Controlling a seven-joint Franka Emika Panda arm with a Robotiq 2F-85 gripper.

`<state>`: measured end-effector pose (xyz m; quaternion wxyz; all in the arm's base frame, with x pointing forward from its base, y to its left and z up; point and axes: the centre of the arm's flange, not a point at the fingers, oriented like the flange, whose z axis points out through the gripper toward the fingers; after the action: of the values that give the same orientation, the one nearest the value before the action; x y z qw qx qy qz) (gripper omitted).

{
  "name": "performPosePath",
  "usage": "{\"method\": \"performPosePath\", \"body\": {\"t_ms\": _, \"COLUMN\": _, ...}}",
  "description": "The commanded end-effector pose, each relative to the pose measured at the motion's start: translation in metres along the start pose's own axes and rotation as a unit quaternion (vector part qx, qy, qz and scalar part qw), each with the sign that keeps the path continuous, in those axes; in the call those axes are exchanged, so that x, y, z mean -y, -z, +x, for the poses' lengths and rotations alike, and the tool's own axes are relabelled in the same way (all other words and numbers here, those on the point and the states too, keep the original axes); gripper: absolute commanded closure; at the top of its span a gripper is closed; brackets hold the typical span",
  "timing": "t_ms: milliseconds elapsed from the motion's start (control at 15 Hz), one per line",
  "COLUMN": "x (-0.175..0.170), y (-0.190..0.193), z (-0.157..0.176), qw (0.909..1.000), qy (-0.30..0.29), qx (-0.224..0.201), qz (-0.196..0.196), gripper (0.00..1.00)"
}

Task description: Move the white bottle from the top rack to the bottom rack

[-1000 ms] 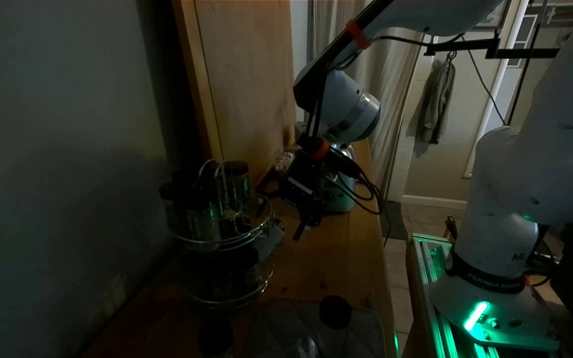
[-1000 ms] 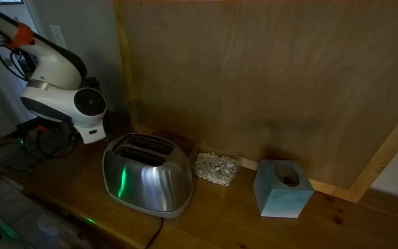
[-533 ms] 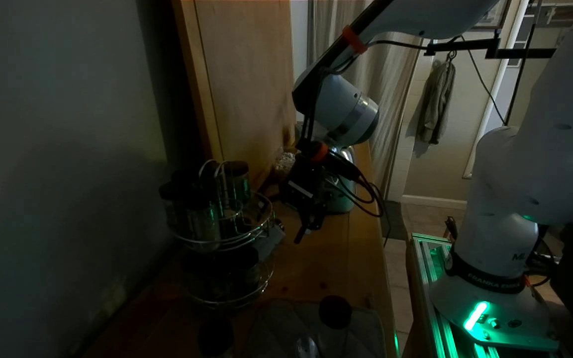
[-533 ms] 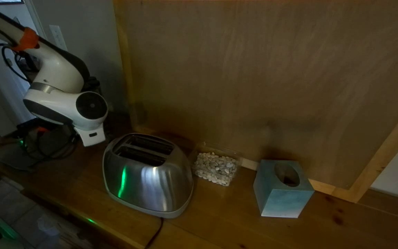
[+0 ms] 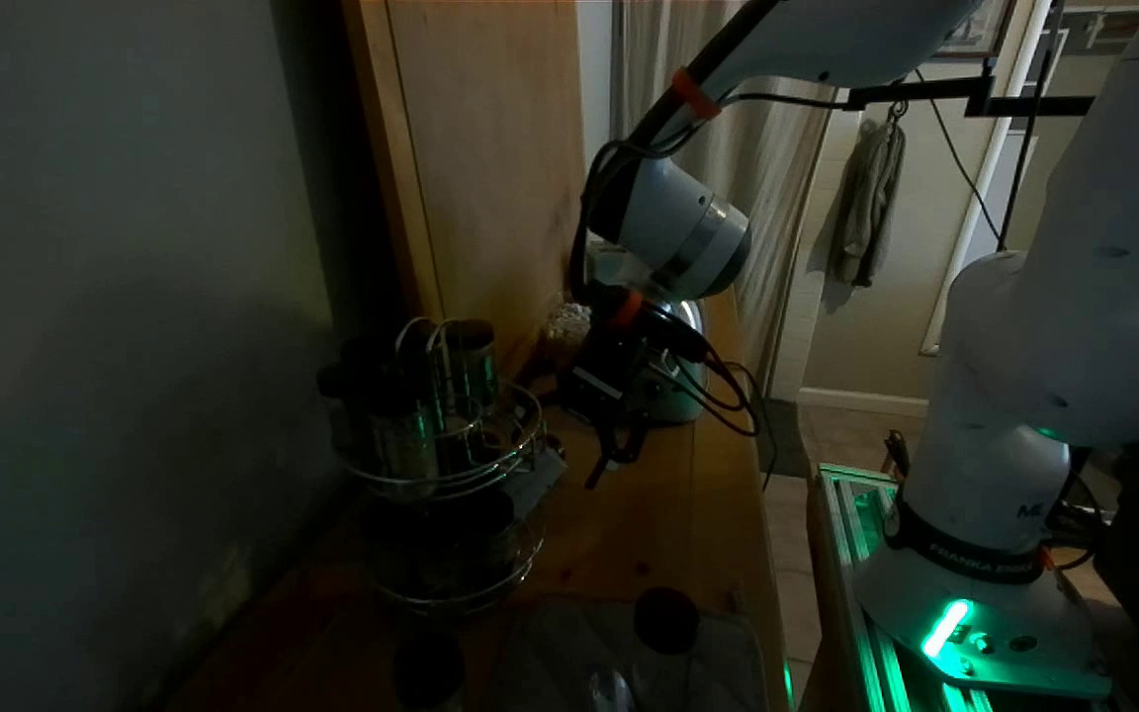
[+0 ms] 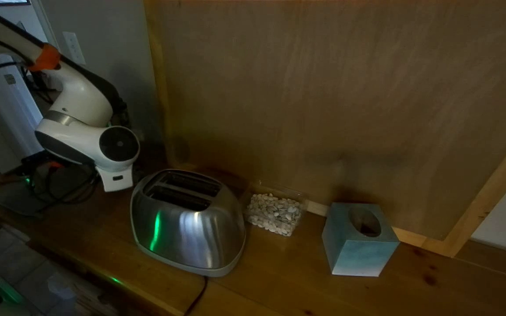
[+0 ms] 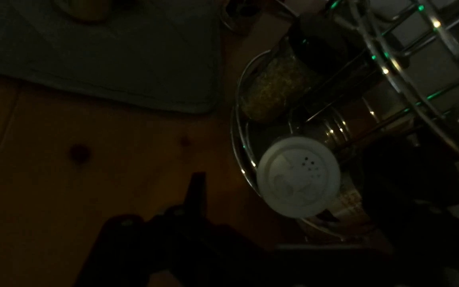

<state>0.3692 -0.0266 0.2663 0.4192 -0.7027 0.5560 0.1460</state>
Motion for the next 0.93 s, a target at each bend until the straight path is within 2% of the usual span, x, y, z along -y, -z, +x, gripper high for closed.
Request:
{"method": "performPosePath", "body": {"t_ms": 0, "x": 0.0028, "y": -0.0008, "z": 0.0074, "qw": 0.999, "qy": -0.033, "qx": 0.008, "qz": 0.03, "gripper": 0.0}}
{"method": "performPosePath", "body": {"t_ms": 333, "x": 0.0014, "y": 0.0055, "z": 0.0089, "qw": 0.9958, "qy": -0.055, "qx": 0.009, "qz": 0.073, "gripper": 0.0}}
{"method": "performPosePath", "body": {"t_ms": 867, "x": 0.0095, "y": -0.0021, "z": 0.0107, "qw": 0.9918, "qy": -0.069, "qx": 0.028, "qz": 0.104, "gripper": 0.0}}
